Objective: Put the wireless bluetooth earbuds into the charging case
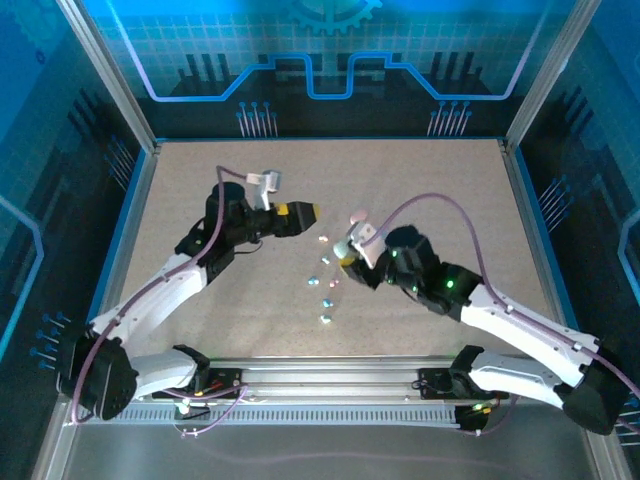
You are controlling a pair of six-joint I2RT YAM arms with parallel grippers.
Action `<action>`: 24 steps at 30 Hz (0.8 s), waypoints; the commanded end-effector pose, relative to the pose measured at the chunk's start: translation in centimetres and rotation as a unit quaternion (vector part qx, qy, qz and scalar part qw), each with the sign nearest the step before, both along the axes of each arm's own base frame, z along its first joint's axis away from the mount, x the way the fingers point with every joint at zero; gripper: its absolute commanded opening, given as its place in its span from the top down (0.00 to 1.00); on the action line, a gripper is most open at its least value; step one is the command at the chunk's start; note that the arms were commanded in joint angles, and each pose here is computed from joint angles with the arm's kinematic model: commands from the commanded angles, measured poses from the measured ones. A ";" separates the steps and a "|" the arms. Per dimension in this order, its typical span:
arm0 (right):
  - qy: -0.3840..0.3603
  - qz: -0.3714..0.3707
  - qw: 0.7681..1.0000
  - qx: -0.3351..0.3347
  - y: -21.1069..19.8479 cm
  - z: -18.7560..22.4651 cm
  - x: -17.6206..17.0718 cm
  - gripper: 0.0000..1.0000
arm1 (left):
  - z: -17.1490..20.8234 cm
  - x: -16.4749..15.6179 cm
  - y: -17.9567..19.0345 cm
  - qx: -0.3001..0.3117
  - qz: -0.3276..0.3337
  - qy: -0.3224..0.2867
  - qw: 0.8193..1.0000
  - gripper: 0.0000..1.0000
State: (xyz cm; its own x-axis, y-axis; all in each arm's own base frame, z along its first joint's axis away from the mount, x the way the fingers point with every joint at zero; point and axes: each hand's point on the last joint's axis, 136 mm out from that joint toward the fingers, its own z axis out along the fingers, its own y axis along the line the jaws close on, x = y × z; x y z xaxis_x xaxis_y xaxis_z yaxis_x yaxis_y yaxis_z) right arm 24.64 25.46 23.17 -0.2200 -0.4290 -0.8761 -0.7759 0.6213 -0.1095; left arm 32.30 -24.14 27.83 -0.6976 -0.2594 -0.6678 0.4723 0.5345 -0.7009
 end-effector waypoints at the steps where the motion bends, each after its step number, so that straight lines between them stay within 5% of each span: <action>1: -0.048 0.045 0.998 0.008 0.8 3.8 2.5 0.62 | 1.9 -1.4 -3.3 -0.022 -0.082 0.009 0.996 0.07; 10: -0.046 0.066 0.997 -0.003 1.7 4.1 6.3 0.61 | 0.5 0.4 -6.5 -0.017 -0.113 0.051 0.992 0.24; 16: -0.043 0.064 0.997 0.000 1.9 3.6 7.3 0.60 | -0.2 1.1 -6.9 -0.014 -0.110 0.066 0.992 0.49; 24: -0.045 0.043 0.998 -0.017 1.1 3.0 8.0 0.60 | -0.2 1.6 -6.5 -0.001 -0.090 0.066 0.994 0.49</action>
State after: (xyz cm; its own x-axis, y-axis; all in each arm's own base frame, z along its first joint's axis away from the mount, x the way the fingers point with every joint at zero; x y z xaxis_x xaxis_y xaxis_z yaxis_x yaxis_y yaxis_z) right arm 31.58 26.90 24.47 -0.1438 -0.4827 -0.8639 -0.8331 0.5303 -0.1576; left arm 33.79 -30.49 26.59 -0.8242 -0.1240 -0.5526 0.4518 0.4444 -0.7735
